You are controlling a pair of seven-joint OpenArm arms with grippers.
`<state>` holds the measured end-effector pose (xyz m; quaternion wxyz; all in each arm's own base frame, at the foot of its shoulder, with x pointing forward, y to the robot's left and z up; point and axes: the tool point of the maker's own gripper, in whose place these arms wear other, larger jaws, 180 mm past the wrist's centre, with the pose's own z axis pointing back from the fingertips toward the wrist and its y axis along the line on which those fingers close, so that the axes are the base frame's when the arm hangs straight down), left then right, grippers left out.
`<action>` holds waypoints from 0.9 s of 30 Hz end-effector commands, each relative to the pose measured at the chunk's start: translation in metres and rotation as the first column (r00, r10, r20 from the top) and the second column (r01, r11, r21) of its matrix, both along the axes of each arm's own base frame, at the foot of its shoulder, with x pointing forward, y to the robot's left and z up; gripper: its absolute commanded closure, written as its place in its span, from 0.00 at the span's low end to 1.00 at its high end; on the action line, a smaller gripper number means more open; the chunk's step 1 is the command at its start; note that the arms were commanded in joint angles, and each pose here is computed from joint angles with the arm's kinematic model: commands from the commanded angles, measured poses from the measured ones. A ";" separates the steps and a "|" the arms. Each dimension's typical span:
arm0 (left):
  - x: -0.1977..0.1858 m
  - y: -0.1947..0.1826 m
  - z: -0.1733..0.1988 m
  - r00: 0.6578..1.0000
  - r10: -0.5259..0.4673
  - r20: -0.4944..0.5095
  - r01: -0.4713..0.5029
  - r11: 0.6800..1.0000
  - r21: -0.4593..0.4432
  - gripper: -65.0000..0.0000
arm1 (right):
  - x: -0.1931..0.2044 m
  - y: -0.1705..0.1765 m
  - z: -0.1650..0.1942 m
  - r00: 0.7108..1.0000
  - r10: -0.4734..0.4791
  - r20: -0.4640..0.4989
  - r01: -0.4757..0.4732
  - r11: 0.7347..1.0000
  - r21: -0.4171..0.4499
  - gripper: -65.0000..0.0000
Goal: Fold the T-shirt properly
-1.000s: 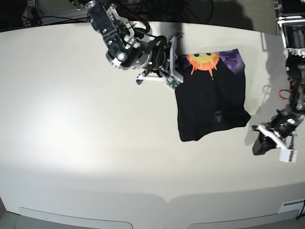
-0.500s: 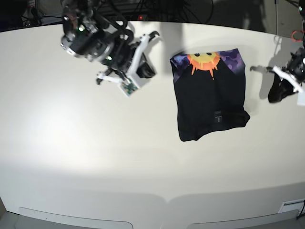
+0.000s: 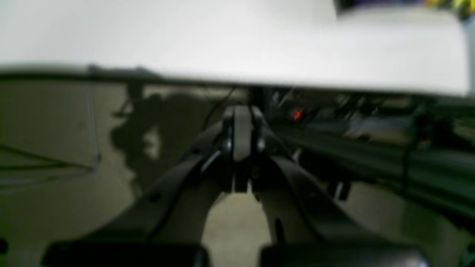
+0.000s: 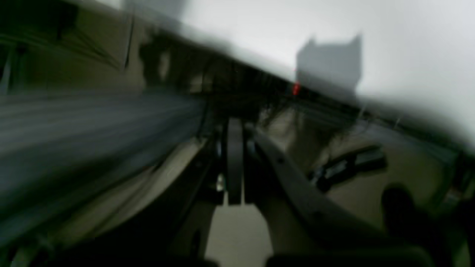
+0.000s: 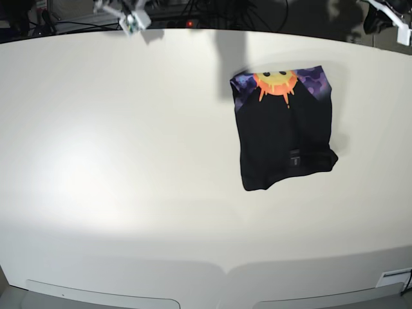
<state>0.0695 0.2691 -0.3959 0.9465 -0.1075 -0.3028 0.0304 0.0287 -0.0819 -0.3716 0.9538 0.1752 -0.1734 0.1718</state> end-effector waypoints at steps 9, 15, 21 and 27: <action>-0.060 0.011 -0.044 0.990 0.121 -0.072 -0.119 0.992 0.036 1.00 | -0.044 -0.055 -0.048 0.979 -0.150 -0.139 0.140 0.987 -0.080 1.00; -0.117 0.020 -0.125 0.927 0.283 -0.247 -0.284 0.958 0.030 1.00 | -0.076 -0.109 -0.125 0.920 -0.241 -0.311 0.204 0.968 -0.147 1.00; -0.152 0.008 -0.186 0.886 0.317 -0.339 -0.315 0.947 0.063 1.00 | -0.087 -0.159 -0.188 0.841 -0.385 -0.379 0.335 0.922 -0.193 1.00; -0.120 -0.012 -0.212 0.878 0.340 -0.337 -0.357 0.934 0.011 1.00 | -0.075 -0.175 -0.238 0.832 -0.406 -0.377 0.334 0.911 -0.244 1.00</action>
